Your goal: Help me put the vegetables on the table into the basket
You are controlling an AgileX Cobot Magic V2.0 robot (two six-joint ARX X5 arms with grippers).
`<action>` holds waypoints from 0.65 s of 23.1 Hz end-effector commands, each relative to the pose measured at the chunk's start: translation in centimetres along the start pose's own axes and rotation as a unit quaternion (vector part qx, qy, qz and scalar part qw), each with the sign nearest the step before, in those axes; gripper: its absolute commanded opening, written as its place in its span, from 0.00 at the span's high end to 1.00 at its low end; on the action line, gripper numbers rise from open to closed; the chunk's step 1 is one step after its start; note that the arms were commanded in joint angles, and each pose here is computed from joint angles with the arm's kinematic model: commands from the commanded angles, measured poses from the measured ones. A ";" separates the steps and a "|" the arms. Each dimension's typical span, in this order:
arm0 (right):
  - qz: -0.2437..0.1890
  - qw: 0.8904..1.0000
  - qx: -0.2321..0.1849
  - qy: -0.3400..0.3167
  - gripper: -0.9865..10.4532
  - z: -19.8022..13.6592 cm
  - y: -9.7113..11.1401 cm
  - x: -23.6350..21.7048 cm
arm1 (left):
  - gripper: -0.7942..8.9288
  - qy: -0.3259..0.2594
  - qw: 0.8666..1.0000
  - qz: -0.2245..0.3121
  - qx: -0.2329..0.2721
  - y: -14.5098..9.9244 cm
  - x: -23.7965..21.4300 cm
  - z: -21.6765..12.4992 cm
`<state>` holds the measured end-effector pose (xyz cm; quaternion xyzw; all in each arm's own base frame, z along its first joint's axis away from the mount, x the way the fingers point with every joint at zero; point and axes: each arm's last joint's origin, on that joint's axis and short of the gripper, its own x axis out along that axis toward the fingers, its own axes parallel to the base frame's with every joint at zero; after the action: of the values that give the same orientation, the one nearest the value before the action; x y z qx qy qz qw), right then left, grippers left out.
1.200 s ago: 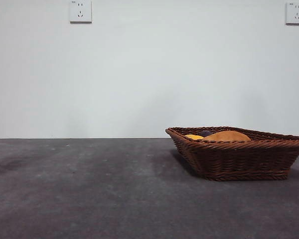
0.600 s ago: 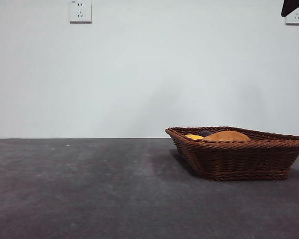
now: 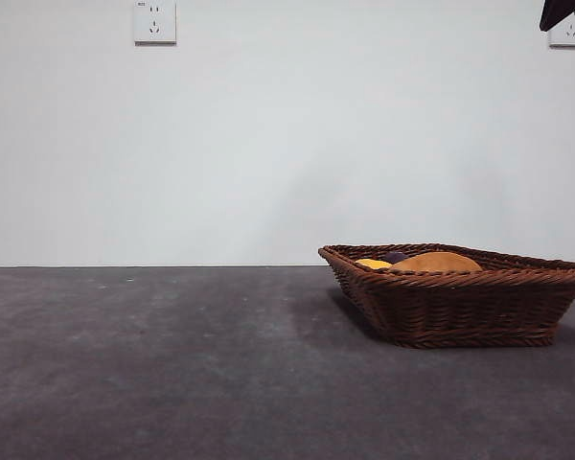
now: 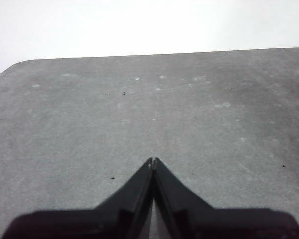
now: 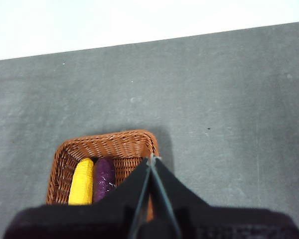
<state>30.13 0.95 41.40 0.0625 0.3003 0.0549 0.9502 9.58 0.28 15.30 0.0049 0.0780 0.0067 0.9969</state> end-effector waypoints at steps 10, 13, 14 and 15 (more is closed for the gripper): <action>-0.008 1.000 0.003 0.000 0.91 0.0 -0.1 0.6 | 0.92 0.009 1.000 -0.004 -0.002 0.0 0.2 -0.4; -0.043 0.999 0.002 -0.016 0.91 0.0 -0.1 -0.9 | 0.92 0.010 1.000 -0.004 -0.002 0.0 0.2 -0.4; -0.046 0.999 0.001 -0.026 0.91 0.0 0.0 -2.1 | 0.92 0.010 1.000 -0.004 -0.002 0.0 0.2 -0.4; -0.042 0.998 -0.001 -0.043 0.91 0.0 0.4 -3.8 | 0.92 0.010 1.000 -0.004 -0.002 0.0 0.2 -0.4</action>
<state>27.87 0.70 42.96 0.0480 0.2768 0.0110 0.9597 9.64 0.29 15.18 0.0047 0.0856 0.0066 0.9963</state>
